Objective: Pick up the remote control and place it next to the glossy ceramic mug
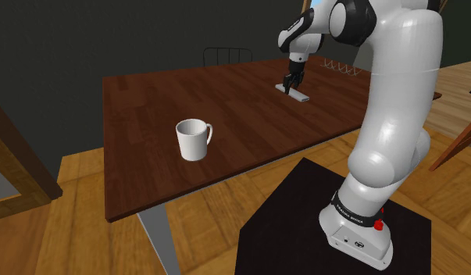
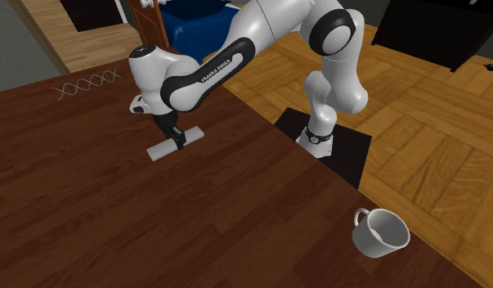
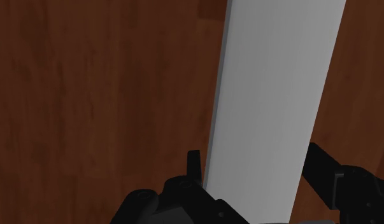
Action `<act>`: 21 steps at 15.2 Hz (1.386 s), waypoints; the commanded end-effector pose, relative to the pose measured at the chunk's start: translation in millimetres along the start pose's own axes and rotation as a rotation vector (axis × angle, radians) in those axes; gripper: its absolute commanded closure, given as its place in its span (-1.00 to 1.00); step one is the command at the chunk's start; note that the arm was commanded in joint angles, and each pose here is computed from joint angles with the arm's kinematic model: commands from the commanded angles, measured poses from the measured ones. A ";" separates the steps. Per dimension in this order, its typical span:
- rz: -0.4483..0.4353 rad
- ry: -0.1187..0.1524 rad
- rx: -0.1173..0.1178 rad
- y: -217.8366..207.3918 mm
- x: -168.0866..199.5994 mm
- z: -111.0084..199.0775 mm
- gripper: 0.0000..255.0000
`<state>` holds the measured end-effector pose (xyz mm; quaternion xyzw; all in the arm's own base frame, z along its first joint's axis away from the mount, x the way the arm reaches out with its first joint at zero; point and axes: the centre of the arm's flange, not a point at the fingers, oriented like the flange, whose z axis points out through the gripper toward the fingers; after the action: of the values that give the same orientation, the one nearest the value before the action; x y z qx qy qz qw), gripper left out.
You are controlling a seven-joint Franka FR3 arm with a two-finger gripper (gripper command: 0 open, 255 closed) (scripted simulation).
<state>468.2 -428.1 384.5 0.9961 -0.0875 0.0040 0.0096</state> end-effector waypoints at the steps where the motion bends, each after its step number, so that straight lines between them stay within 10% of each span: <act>1: -0.001 -0.001 0.000 -0.3 0.1 0.4 1.00; 21: -0.001 -0.001 0.000 1.4 1.0 -89.4 1.00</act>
<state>468.4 -425.8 468.5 0.9962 -0.0871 0.0037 0.0095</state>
